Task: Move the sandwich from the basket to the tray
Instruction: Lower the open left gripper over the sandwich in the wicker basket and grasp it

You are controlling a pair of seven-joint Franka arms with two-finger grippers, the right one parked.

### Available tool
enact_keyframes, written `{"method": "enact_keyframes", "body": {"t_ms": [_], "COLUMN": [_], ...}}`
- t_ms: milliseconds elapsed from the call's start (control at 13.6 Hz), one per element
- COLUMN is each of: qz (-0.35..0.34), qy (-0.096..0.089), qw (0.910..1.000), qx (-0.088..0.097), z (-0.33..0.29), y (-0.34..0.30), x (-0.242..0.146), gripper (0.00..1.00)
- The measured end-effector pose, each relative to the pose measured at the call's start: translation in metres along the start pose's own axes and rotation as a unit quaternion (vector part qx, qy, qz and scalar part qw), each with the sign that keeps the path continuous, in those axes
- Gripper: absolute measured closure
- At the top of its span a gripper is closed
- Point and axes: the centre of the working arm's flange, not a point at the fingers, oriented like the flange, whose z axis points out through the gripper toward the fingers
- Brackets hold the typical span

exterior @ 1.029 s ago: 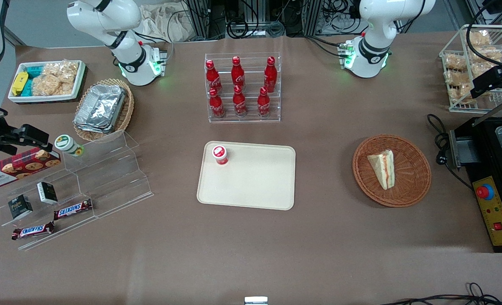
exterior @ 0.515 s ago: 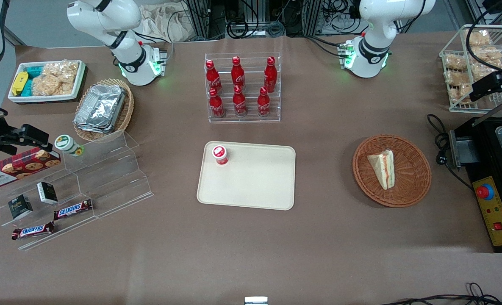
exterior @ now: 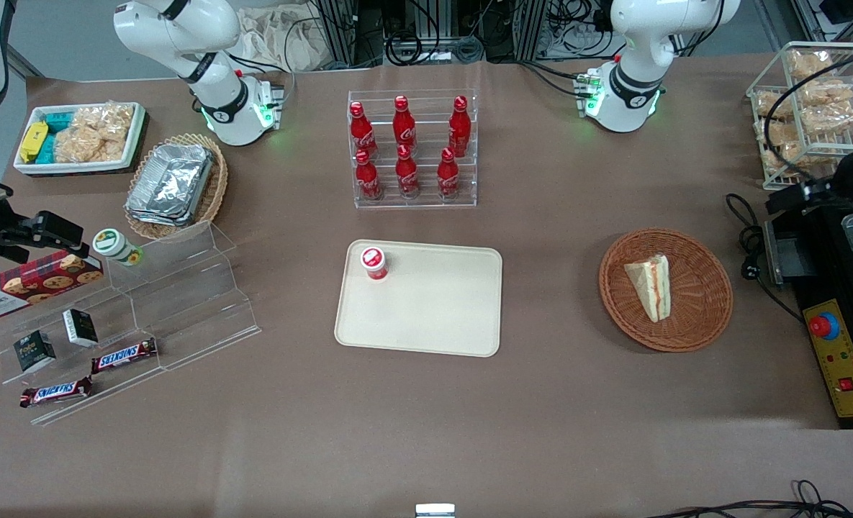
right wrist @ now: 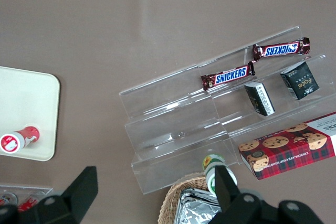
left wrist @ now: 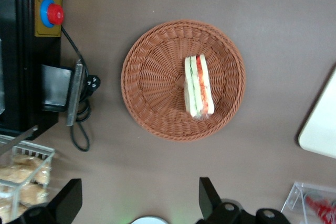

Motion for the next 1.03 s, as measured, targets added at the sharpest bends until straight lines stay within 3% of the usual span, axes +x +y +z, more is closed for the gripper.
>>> {"method": "enact_keyframes", "body": {"t_ms": [588, 1029], "qz": [-0.052, -0.083], "qy": [-0.006, 0.014], "qw": [0.9987, 0.9964], "qx": [0.001, -0.013], "z": [0.144, 0.249], "y": [0.071, 0.078], "x": [0.015, 0.018], "gripper": [0.0, 0.0]}}
